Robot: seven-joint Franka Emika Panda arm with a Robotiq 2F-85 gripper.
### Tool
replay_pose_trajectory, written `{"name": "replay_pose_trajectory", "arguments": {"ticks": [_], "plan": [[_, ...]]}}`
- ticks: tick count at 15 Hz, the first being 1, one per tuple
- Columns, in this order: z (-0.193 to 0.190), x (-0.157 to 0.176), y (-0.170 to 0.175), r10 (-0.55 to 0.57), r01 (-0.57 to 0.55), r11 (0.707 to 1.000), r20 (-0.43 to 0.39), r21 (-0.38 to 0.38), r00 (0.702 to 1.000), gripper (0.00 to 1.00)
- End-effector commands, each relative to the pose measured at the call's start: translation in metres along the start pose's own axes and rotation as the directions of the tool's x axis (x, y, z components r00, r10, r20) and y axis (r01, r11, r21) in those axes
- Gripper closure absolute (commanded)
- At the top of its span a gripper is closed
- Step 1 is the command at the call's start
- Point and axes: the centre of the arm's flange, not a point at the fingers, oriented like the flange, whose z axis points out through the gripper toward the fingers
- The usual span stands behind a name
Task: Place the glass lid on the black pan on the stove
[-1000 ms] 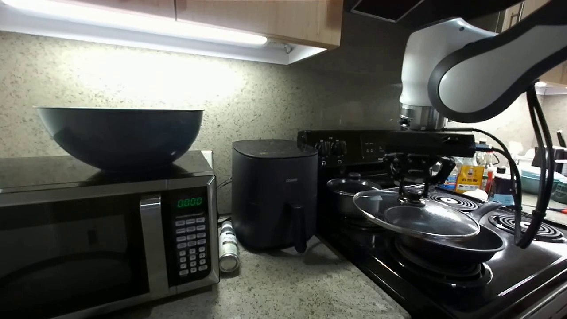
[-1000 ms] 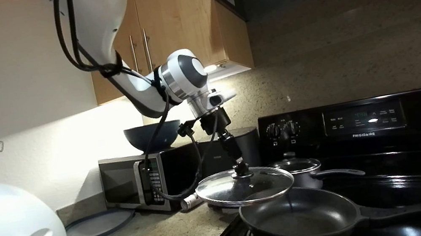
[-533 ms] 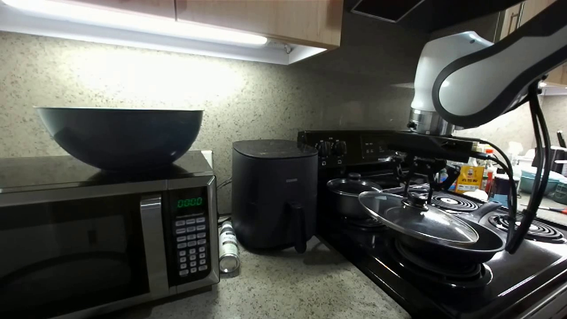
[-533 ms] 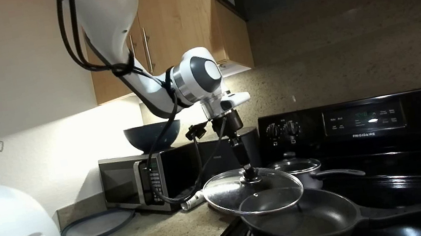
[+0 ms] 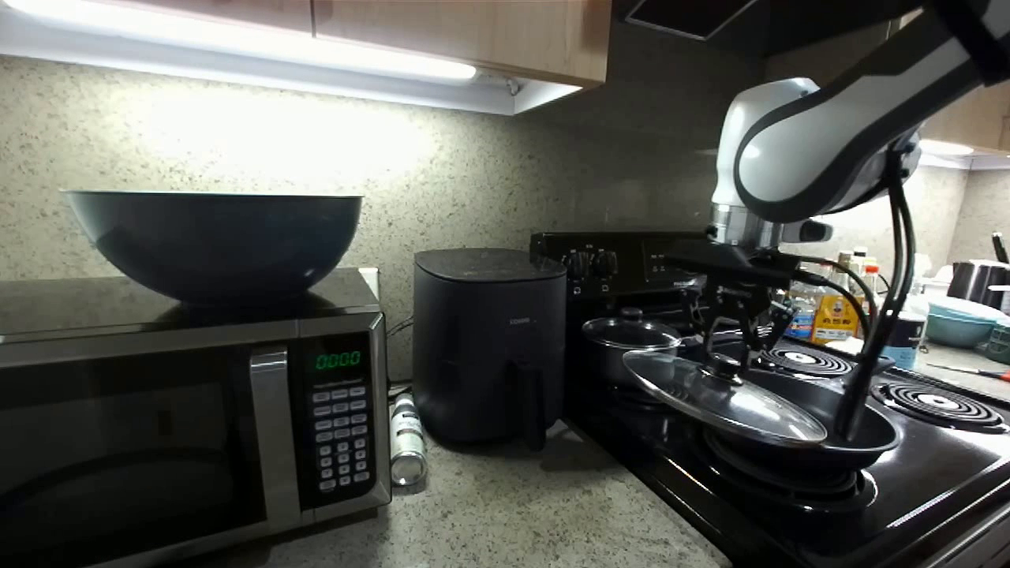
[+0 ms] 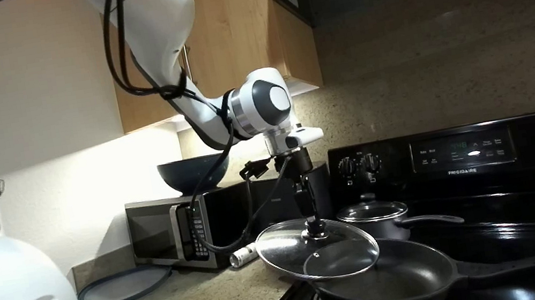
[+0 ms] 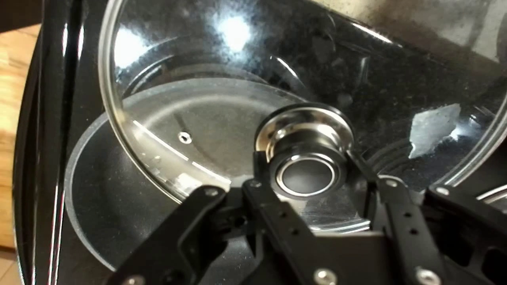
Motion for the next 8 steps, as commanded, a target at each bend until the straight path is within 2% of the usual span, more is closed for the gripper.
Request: {"name": "replay_pose_trajectory", "arguments": {"ticks": [1,4,8], "plan": [[-0.007,0.022,-0.038,0.186,-0.186,0.983,0.055,-0.003,0.981,0.76],[-0.012,0.038,-0.052,0.304,-0.304,0.953,0.043,-0.007,0.952,0.76],[-0.017,0.051,-0.055,0.457,-0.455,0.889,0.037,-0.052,0.889,0.76]]}}
